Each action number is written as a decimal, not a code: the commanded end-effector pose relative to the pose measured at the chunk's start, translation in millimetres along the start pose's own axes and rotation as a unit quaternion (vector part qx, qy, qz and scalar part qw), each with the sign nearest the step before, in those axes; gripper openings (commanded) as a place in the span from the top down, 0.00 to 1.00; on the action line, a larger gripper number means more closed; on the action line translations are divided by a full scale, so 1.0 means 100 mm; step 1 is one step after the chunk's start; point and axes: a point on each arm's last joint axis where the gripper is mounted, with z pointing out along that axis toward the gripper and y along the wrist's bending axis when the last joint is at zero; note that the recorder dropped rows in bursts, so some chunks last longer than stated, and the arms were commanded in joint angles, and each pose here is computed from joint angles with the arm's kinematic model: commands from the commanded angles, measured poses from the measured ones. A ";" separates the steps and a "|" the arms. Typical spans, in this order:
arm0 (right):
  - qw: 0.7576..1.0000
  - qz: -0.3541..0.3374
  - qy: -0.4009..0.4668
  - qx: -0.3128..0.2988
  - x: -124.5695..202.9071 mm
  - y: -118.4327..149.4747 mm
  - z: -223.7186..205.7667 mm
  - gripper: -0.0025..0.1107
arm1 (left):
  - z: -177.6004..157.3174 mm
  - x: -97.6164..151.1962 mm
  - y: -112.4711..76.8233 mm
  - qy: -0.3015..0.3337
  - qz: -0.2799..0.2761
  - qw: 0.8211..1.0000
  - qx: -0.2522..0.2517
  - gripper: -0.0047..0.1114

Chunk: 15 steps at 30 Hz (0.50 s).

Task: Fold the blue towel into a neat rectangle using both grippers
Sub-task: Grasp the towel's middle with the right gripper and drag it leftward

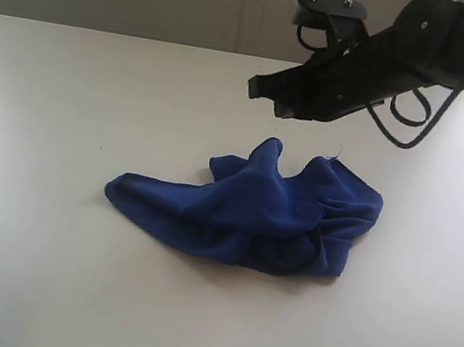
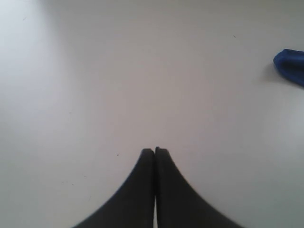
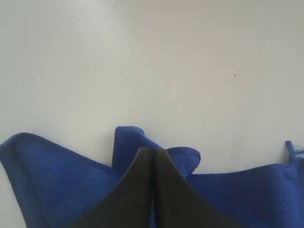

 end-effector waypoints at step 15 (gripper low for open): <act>0.992 0.110 0.062 0.015 0.29 -0.15 0.53 0.67 | 0.01 0.04 0.00 0.011 -0.004 1.000 0.002 0.96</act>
